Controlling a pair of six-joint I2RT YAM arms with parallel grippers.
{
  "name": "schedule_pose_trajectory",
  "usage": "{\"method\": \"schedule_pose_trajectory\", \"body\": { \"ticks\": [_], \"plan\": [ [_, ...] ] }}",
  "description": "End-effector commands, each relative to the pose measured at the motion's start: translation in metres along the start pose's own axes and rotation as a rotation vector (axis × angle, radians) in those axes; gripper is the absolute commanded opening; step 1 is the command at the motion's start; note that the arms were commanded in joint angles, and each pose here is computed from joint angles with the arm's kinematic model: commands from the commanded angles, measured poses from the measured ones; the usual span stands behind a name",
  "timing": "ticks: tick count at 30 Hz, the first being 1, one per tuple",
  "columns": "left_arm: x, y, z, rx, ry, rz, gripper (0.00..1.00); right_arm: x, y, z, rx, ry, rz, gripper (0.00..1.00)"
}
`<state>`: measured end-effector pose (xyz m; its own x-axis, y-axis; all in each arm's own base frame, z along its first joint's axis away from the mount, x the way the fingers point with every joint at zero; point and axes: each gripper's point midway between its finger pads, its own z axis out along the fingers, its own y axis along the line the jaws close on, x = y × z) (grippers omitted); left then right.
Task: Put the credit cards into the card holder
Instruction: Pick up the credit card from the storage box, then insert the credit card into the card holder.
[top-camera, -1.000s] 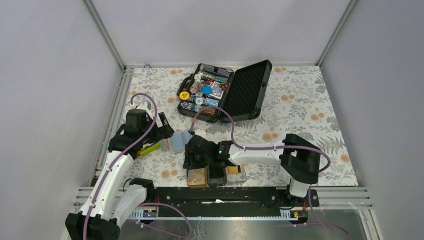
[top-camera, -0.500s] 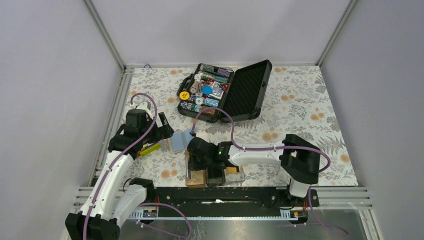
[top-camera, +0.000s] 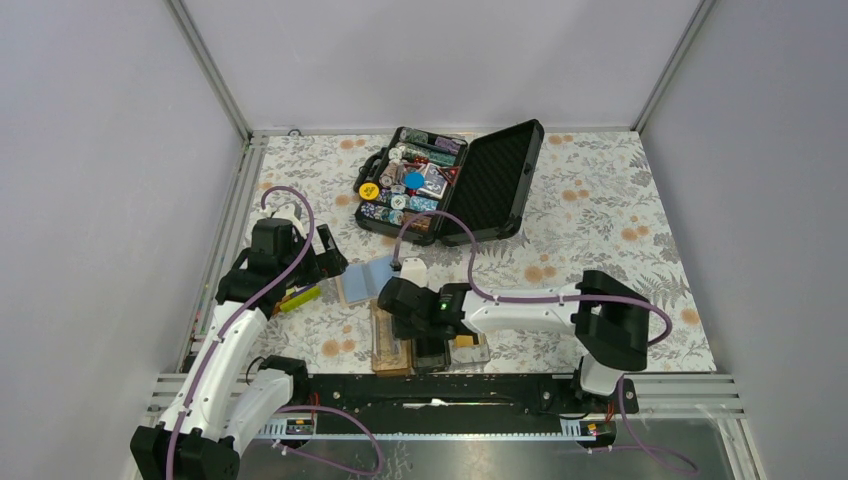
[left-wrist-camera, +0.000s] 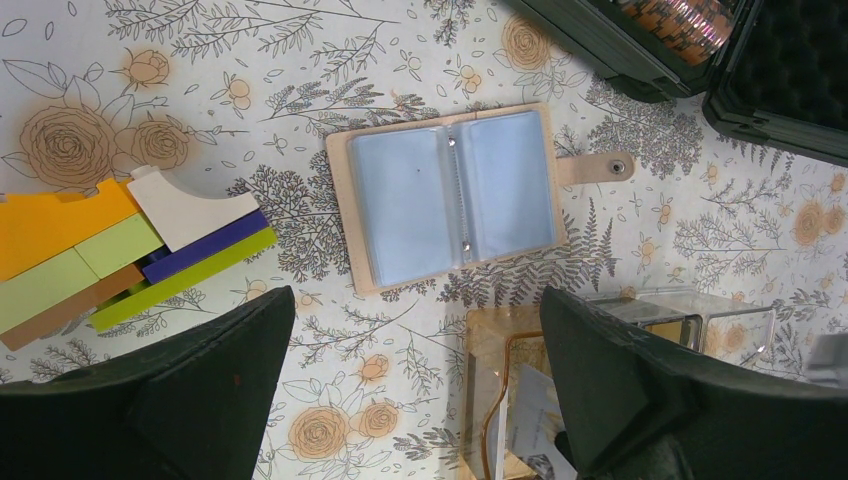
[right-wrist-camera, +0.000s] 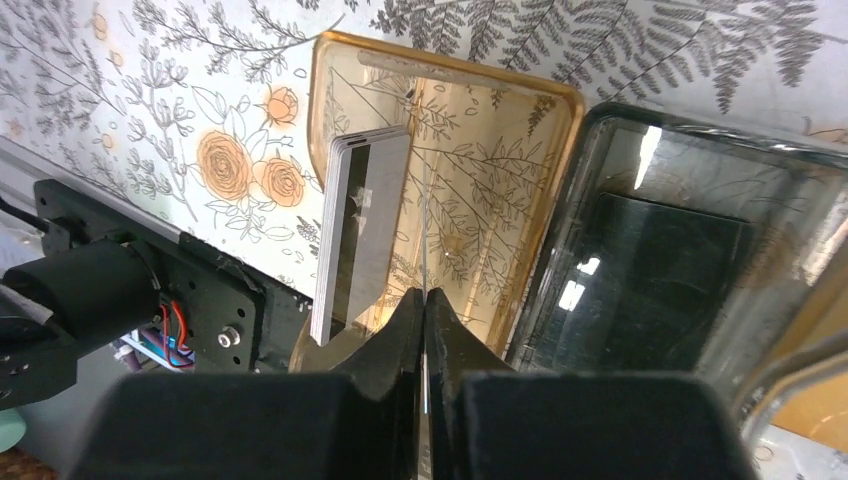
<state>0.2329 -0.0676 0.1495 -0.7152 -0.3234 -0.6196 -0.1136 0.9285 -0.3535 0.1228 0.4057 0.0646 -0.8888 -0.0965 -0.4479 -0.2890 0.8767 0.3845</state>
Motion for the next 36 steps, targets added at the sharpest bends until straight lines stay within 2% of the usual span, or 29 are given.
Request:
{"method": "schedule_pose_trajectory", "body": {
  "ticks": [1,5,11,14,18,23,27,36],
  "plan": [
    [-0.014,0.0,-0.002,-0.007,-0.06,-0.015,0.99,-0.033,0.01,-0.036,-0.011,-0.127,0.005,0.0],
    [-0.013,0.003,0.0,-0.025,-0.061,-0.035,0.99,-0.047,0.016,-0.058,-0.048,-0.175,-0.009,0.0],
    [-0.009,0.0,0.012,-0.008,-0.051,-0.13,0.99,-0.088,0.025,-0.097,-0.086,-0.292,-0.127,0.0],
    [-0.004,-0.001,0.024,0.005,-0.054,-0.201,0.99,-0.115,0.027,-0.099,-0.121,-0.288,-0.16,0.0],
    [0.007,0.002,0.044,0.005,-0.042,-0.273,0.95,-0.153,0.028,-0.083,-0.173,-0.271,-0.192,0.0],
    [0.015,0.012,0.063,-0.028,-0.044,-0.301,0.79,-0.189,0.027,-0.045,-0.219,-0.238,-0.187,0.0],
    [0.024,0.018,0.075,-0.045,-0.023,-0.302,0.7,-0.192,0.027,-0.002,-0.274,-0.155,-0.18,0.0],
    [0.037,0.031,0.089,-0.09,0.01,-0.283,0.62,-0.177,0.021,0.051,-0.351,-0.066,-0.103,0.0]
  ]
}}
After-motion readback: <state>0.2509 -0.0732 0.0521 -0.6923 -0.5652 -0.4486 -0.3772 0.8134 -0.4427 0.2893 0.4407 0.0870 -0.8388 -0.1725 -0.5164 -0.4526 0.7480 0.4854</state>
